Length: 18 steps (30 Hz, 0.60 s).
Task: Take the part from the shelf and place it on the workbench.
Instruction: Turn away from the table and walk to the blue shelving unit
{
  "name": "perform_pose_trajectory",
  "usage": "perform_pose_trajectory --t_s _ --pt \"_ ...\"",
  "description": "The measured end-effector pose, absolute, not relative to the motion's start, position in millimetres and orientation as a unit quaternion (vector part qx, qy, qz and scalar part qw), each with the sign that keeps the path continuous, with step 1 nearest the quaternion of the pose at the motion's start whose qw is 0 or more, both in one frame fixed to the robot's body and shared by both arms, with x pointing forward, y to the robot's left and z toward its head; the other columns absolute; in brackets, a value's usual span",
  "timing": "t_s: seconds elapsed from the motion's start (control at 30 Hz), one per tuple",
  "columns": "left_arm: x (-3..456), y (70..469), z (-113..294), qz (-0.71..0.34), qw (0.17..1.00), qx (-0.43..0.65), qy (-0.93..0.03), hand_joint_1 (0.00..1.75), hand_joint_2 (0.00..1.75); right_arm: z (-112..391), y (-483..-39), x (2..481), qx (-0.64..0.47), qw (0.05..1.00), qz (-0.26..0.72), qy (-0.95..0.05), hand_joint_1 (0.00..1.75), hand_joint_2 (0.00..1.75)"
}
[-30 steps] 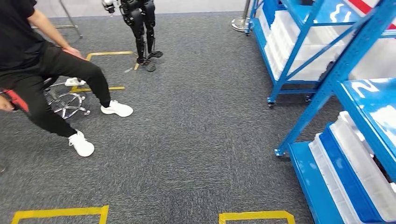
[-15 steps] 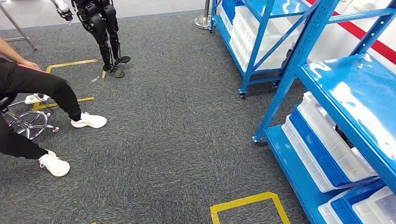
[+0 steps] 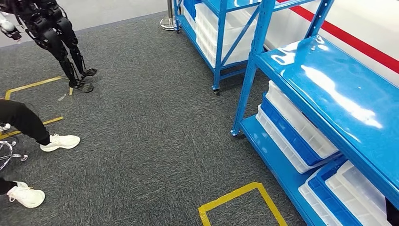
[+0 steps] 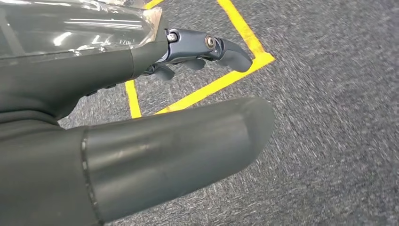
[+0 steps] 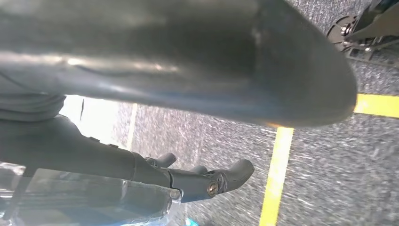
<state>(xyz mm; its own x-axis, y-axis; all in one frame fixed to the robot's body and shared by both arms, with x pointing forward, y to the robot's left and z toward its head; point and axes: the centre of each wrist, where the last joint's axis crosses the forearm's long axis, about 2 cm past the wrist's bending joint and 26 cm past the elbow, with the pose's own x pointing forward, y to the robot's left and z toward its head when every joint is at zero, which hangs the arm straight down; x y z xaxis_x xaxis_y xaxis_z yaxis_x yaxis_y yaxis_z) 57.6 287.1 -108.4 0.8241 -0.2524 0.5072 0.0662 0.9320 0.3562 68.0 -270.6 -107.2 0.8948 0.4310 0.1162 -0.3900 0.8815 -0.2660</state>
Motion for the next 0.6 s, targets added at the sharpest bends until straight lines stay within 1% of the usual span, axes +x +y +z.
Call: perform_pose_trajectory --t_s 0.6 --pt "59.3 285.7 -108.1 -0.089 0.941 0.164 -0.282 0.00 0.00 -107.6 -271.1 65.8 -0.118 0.966 0.213 -0.083 0.00 0.00"
